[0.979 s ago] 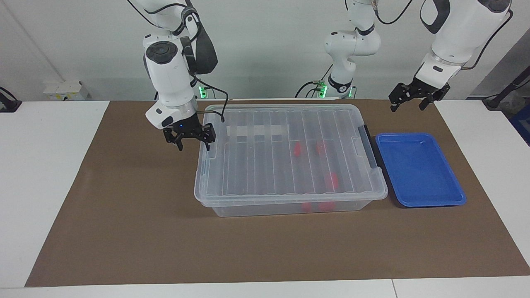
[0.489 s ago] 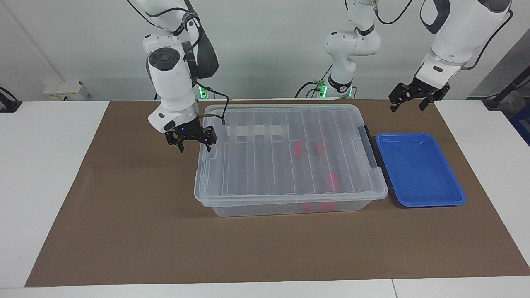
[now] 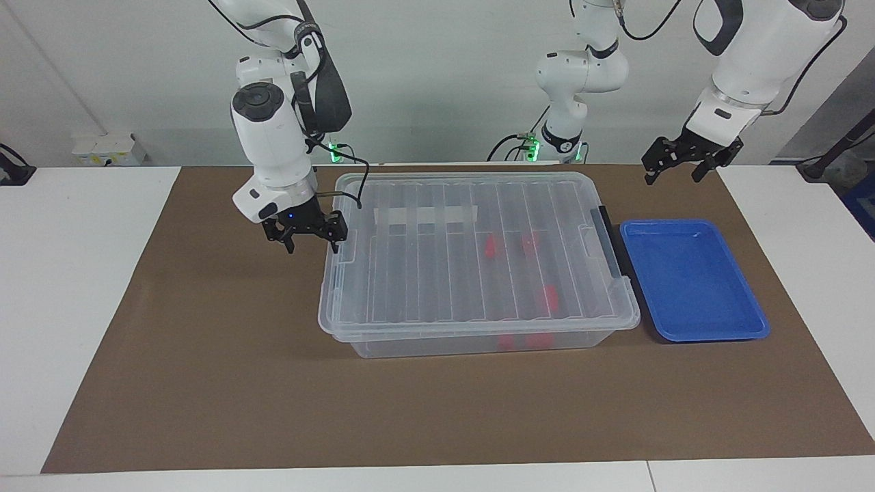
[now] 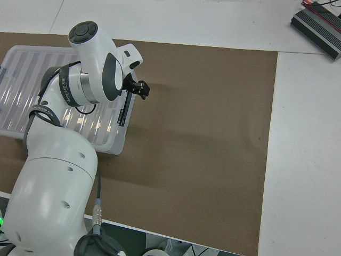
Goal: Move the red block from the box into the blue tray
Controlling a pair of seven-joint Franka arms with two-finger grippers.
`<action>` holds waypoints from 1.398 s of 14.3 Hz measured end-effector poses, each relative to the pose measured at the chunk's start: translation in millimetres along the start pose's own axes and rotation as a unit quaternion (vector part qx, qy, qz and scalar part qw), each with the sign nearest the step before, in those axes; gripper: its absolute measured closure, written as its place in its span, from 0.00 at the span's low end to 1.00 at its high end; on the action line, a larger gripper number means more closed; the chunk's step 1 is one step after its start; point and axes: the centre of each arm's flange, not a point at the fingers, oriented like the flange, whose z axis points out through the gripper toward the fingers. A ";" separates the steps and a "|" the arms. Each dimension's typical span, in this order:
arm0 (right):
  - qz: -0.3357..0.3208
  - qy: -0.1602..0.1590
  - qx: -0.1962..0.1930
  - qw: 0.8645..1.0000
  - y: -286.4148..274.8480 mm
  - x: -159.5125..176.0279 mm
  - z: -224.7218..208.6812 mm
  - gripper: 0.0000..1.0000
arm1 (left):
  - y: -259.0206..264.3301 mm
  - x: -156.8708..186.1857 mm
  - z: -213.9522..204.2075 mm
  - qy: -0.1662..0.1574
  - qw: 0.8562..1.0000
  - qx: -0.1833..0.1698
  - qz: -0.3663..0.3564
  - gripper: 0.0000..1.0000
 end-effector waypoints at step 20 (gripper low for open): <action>-0.002 -0.015 -0.007 1.000 138.4 15.4 0.1 0.02 | 0.0 0.0 0.0 0.000 1.000 0.000 0.000 0.00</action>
